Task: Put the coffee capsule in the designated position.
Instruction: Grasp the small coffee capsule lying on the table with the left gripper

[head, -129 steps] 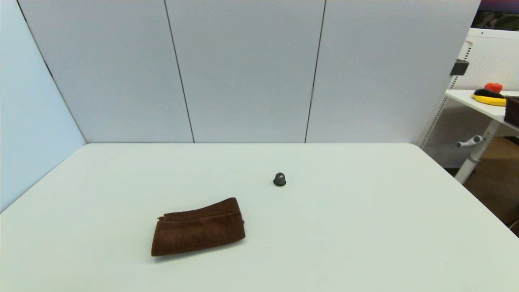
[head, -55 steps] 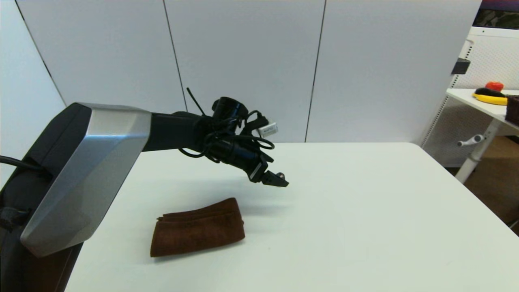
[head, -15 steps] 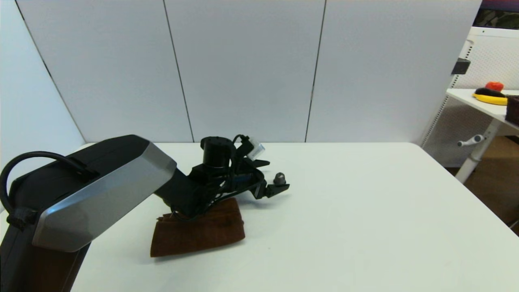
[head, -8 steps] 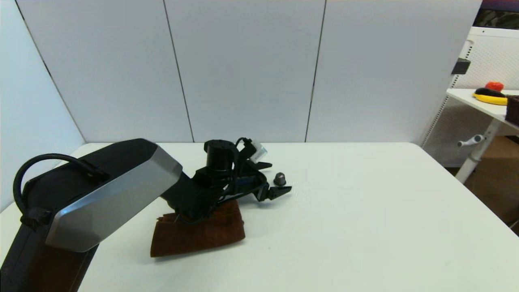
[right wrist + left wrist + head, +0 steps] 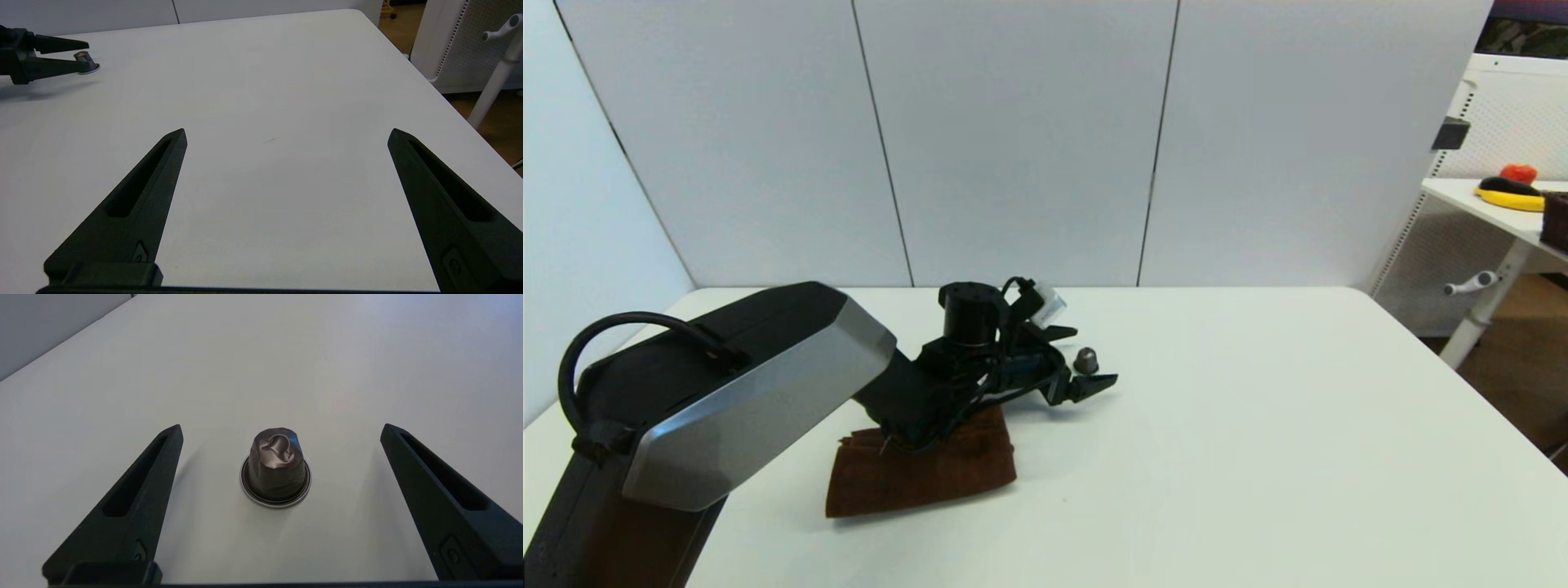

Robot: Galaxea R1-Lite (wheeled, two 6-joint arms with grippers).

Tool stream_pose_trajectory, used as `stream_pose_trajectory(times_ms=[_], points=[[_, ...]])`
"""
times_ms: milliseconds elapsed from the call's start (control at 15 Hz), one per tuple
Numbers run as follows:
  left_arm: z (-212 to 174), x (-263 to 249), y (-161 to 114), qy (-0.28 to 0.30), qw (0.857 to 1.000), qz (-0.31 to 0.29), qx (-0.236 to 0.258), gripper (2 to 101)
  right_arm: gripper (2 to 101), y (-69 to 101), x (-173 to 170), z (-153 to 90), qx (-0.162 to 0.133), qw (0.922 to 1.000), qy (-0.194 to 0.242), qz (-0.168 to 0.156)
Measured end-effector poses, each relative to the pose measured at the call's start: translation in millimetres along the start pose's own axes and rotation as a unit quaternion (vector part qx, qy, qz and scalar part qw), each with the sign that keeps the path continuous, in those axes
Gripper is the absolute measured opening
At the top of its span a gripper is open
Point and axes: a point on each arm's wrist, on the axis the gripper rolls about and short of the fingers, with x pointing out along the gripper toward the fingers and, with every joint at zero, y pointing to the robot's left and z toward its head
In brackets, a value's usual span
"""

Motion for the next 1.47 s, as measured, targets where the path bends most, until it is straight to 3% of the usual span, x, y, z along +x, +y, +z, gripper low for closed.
stream_pose_trajectory(times_ms=[1467], points=[[-10,7,-5,0.010,1.000,-0.006,-0.007,97.9,97.3,0.0,0,0,0.000,1.0000,0.000,0.000]])
